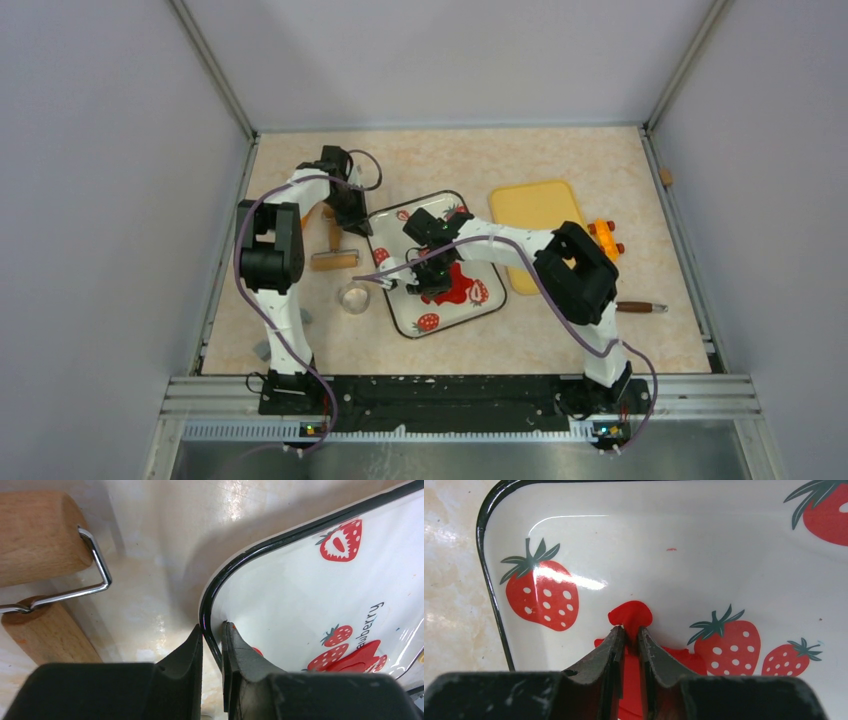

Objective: Roll out the dumpling wrappers from the dough

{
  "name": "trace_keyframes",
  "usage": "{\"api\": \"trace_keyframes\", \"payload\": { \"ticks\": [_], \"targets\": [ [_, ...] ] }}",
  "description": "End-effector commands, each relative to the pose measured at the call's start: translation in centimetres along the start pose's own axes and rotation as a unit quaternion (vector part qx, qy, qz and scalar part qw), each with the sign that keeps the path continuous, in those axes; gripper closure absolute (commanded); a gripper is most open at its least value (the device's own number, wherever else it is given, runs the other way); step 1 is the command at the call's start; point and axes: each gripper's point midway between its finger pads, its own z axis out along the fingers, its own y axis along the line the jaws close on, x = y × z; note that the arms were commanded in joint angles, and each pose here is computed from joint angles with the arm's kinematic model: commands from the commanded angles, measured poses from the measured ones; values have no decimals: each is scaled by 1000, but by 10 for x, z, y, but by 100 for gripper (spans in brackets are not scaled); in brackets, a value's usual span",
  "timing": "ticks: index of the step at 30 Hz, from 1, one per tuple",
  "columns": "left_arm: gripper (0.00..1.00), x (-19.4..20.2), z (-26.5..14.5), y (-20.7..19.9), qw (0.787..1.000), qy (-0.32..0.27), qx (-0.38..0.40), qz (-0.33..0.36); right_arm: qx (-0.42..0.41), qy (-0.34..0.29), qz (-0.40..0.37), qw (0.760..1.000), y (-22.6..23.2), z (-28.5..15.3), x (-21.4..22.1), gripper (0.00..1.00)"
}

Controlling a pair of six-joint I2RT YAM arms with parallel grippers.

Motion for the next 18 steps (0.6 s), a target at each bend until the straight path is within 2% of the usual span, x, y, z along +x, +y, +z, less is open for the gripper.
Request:
{"api": "trace_keyframes", "payload": {
  "ticks": [1,9,18],
  "targets": [
    [100,-6,3,9,1000,-7,-17,20,-24,8,17,1000,24,-31,4,85],
    [100,-6,4,9,1000,-4,-17,19,-17,-8,18,1000,23,-46,-8,87],
    [100,-6,5,9,1000,-1,-17,20,-8,-3,43,999,16,-58,8,88]
  ]
}}
